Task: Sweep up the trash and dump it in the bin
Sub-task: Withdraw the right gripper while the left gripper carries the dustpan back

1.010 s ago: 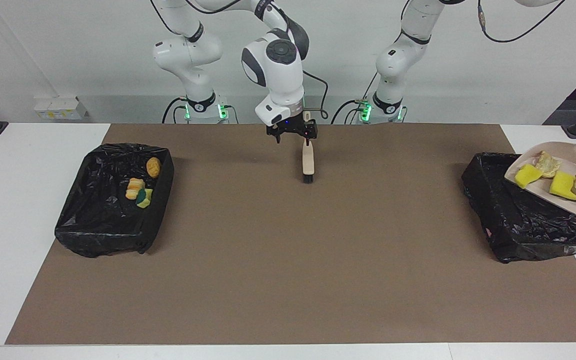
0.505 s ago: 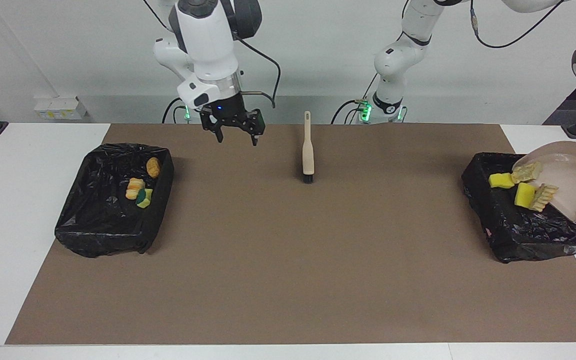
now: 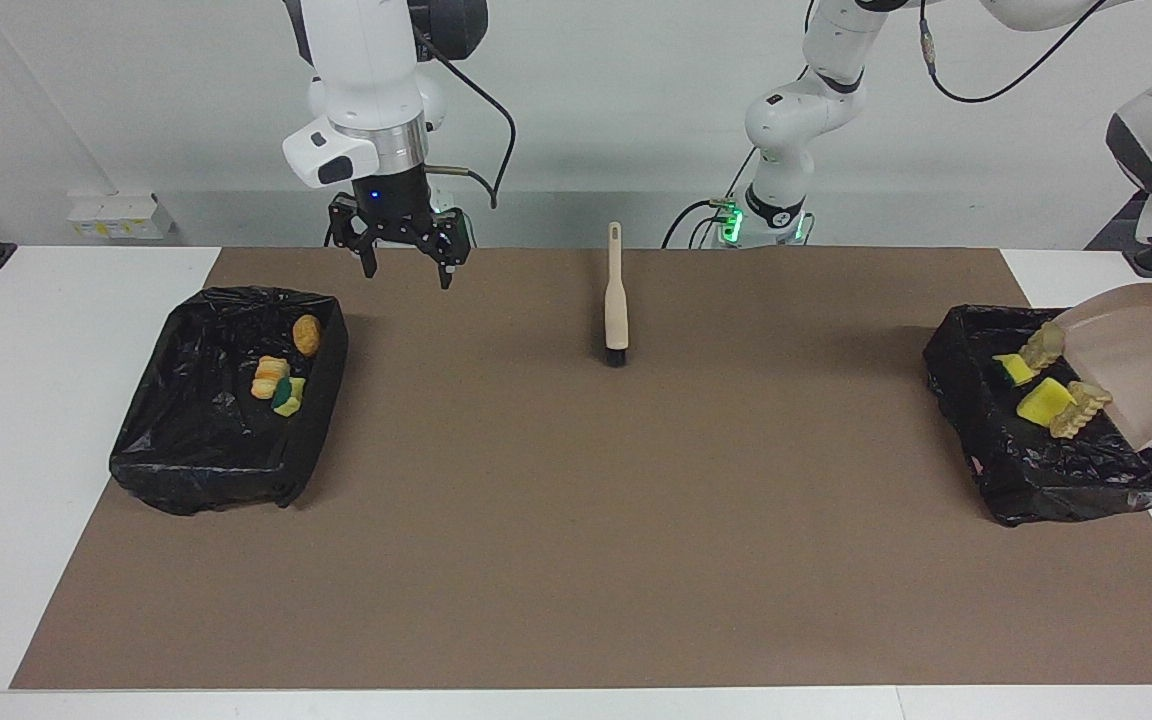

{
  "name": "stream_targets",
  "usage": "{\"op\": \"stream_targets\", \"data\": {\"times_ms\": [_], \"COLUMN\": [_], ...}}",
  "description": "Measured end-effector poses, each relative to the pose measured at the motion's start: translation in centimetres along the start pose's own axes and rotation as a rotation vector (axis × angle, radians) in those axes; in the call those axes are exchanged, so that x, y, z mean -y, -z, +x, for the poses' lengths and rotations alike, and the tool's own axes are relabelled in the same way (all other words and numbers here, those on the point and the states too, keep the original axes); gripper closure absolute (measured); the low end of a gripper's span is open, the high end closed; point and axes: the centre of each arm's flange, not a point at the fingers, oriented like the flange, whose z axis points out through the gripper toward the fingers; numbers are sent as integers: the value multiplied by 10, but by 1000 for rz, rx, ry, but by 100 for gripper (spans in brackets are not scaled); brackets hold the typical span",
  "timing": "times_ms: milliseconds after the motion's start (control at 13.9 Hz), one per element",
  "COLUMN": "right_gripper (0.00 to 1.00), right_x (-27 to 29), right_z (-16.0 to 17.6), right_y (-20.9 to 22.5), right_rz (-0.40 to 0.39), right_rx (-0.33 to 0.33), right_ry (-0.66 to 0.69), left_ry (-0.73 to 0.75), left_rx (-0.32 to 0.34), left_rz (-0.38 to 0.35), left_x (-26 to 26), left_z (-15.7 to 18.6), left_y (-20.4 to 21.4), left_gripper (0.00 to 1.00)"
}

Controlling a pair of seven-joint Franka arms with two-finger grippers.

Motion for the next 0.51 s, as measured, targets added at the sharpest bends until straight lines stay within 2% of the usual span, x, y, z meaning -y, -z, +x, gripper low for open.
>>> {"op": "stream_targets", "data": {"times_ms": [144, 361, 505], "right_gripper": [0, 0, 0], "right_x": [-8, -37, -70], "right_z": [2, 13, 24], "right_y": [12, 20, 20], "right_rz": [-8, -20, -29], "right_rx": [-3, 9, 27], "right_ry": [27, 65, 70], "left_ry": [-10, -3, 10], "left_rx": [18, 28, -37], "left_rz": [-12, -37, -59], "left_x": [2, 7, 7], "left_z": [-8, -8, 2], "left_y": [20, 72, 109], "left_gripper": [69, 69, 69]}}
